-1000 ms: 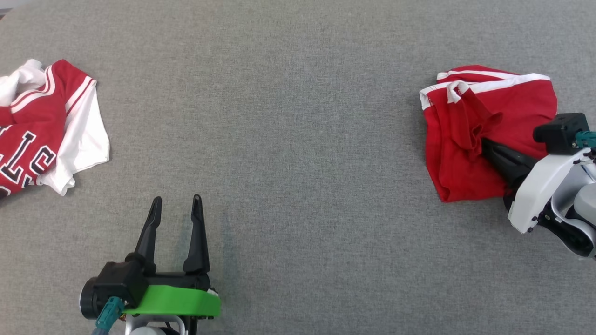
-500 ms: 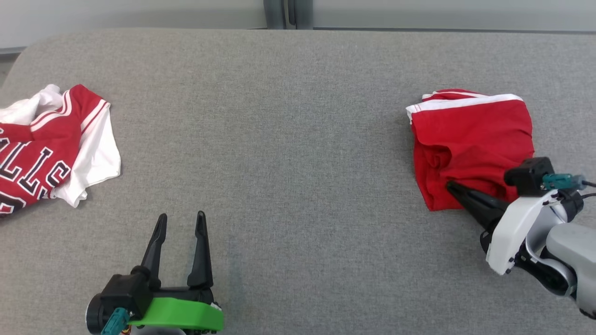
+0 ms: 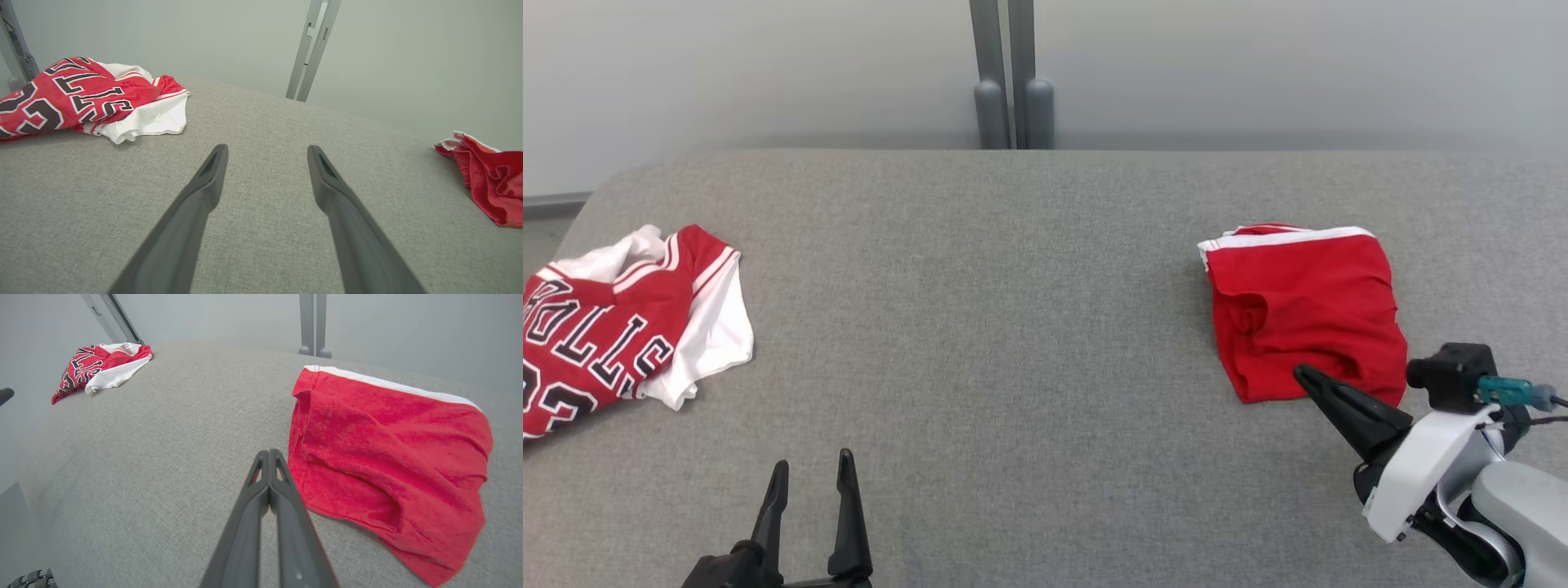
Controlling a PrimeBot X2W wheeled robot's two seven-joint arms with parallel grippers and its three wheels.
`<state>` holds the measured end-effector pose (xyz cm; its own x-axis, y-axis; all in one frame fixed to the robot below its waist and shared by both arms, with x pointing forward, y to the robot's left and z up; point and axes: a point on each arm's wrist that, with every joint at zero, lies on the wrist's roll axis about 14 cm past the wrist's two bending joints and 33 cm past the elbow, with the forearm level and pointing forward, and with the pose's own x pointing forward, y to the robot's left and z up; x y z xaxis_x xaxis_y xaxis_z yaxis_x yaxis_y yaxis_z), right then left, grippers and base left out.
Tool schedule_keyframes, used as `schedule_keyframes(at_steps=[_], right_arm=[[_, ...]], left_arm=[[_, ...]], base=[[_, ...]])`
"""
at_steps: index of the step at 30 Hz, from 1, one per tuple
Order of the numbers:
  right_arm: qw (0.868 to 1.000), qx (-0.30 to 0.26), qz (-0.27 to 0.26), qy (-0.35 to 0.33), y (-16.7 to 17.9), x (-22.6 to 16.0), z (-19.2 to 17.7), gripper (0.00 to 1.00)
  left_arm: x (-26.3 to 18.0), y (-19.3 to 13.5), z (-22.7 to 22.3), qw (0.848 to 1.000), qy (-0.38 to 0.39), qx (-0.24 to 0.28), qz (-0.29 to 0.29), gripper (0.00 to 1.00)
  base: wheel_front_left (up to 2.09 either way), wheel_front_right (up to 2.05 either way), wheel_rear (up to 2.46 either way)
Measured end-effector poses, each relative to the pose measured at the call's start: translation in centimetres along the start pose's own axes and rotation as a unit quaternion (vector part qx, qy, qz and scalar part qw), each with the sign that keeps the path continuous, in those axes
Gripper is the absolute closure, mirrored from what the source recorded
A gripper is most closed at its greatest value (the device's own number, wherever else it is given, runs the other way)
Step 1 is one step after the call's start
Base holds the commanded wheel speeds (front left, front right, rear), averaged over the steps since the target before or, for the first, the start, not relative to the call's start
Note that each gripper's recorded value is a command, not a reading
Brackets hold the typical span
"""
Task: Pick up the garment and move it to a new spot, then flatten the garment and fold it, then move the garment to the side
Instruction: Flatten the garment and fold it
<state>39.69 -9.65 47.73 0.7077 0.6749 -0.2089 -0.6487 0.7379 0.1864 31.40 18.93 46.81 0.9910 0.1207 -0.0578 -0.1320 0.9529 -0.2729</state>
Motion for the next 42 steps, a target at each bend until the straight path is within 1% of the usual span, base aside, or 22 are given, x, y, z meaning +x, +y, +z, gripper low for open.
schedule_keyframes(at_steps=[1, 2, 3, 4, 8, 10, 14, 16, 20, 23, 27, 28, 29, 30, 32, 33, 34, 36, 37, 38, 42], right_arm=[[1.000, -0.006, -0.007, -0.013, -0.1, -0.5, 0.6, 0.99], [0.999, -0.016, -0.021, -0.034, -0.5, -1.2, 1.5, 0.68], [0.998, -0.027, -0.035, -0.053, -0.9, -2.0, 2.4, 0.29], [0.996, -0.034, -0.050, -0.070, -1.2, -2.9, 3.1, 0.00], [0.984, -0.048, -0.119, -0.126, -2.8, -6.4, 4.5, 0.00], [0.974, -0.058, -0.154, -0.154, -3.2, -8.3, 5.0, 0.00], [0.958, -0.068, -0.218, -0.177, -3.9, -11.8, 4.7, 0.00], [0.952, -0.066, -0.238, -0.183, -4.0, -12.8, 4.4, 0.00], [0.948, -0.058, -0.257, -0.177, -4.1, -13.7, 3.3, 0.00], [0.947, -0.057, -0.260, -0.182, -4.2, -13.7, 3.5, 0.00], [0.948, -0.055, -0.259, -0.175, -4.6, -13.0, 3.3, 0.00], [0.949, -0.049, -0.262, -0.168, -5.1, -12.8, 2.9, 0.08], [0.950, -0.049, -0.264, -0.159, -5.6, -12.5, 2.5, 0.58], [0.951, -0.049, -0.268, -0.146, -6.4, -12.1, 2.1, 0.99], [0.952, -0.051, -0.269, -0.136, -7.8, -10.8, 2.3, 1.00], [0.953, -0.056, -0.266, -0.137, -8.5, -9.6, 3.2, 1.00], [0.955, -0.058, -0.259, -0.135, -9.0, -8.1, 3.9, 1.00], [0.961, -0.061, -0.244, -0.115, -9.6, -5.5, 4.2, 1.00], [0.964, -0.058, -0.240, -0.097, -10.0, -4.2, 3.8, 1.00], [0.970, -0.061, -0.227, -0.066, -10.5, -2.1, 3.2, 1.00], [0.976, -0.058, -0.210, -0.015, -11.6, 1.0, 1.8, 1.00]], left_arm=[[-0.2, 0.0, 0.2, 1.000, -0.004, 0.000, -0.001, 0.00], [-0.3, -0.1, 0.5, 1.000, -0.010, 0.001, -0.003, 0.00], [-0.4, -0.2, 0.9, 1.000, -0.016, 0.002, -0.007, 0.00], [-0.4, -0.3, 1.1, 1.000, -0.020, 0.003, -0.009, 0.00], [-0.3, -0.7, 1.8, 0.999, -0.032, 0.007, -0.021, 0.00], [-0.2, -0.6, 2.3, 0.999, -0.039, 0.010, -0.022, 0.00], [-0.1, -0.9, 2.5, 0.998, -0.044, 0.013, -0.031, 0.00], [-0.2, -1.1, 2.5, 0.998, -0.044, 0.014, -0.036, 0.00], [-0.2, -1.0, 2.6, 0.998, -0.045, 0.015, -0.037, 0.00], [-0.3, -0.9, 2.6, 0.998, -0.045, 0.015, -0.036, 0.00], [-0.3, -0.7, 2.5, 0.998, -0.043, 0.016, -0.033, 0.00], [-0.2, -0.8, 2.4, 0.998, -0.042, 0.016, -0.033, 0.00], [-0.2, -0.9, 2.3, 0.998, -0.040, 0.016, -0.034, 0.00], [-0.1, -1.0, 2.1, 0.998, -0.037, 0.015, -0.038, 0.00], [0.4, -1.6, 2.0, 0.998, -0.034, 0.015, -0.047, 0.00], [0.9, -2.0, 2.1, 0.998, -0.036, 0.015, -0.054, 0.00], [1.4, -2.4, 2.2, 0.998, -0.037, 0.015, -0.058, 0.00], [2.2, -2.7, 2.1, 0.997, -0.035, 0.015, -0.064, 0.00], [2.6, -2.8, 1.9, 0.997, -0.031, 0.015, -0.064, 0.00], [3.0, -2.9, 1.3, 0.998, -0.023, 0.015, -0.064, 0.00], [3.3, -2.2, 0.6, 0.999, -0.010, 0.013, -0.049, 0.00]], base=[[0.00, 0.00, 0.00], [0.00, 0.00, 0.00], [0.00, 0.00, 0.00], [0.00, 0.00, 0.00], [0.00, 0.00, 0.00], [0.00, 0.00, 0.00], [0.00, 0.00, 0.00], [0.00, 0.00, 0.00], [0.00, 0.00, 0.00], [0.00, 0.00, 0.00], [0.00, 0.00, 0.00], [0.00, 0.00, 0.00], [0.00, 0.00, 0.00], [0.00, 0.00, 0.00], [0.00, 0.00, 0.00], [0.00, 0.00, 0.00], [0.00, 0.00, 0.00], [0.00, 0.00, 0.00], [0.00, 0.00, 0.00], [0.00, 0.00, 0.00], [0.00, 0.00, 0.00]])
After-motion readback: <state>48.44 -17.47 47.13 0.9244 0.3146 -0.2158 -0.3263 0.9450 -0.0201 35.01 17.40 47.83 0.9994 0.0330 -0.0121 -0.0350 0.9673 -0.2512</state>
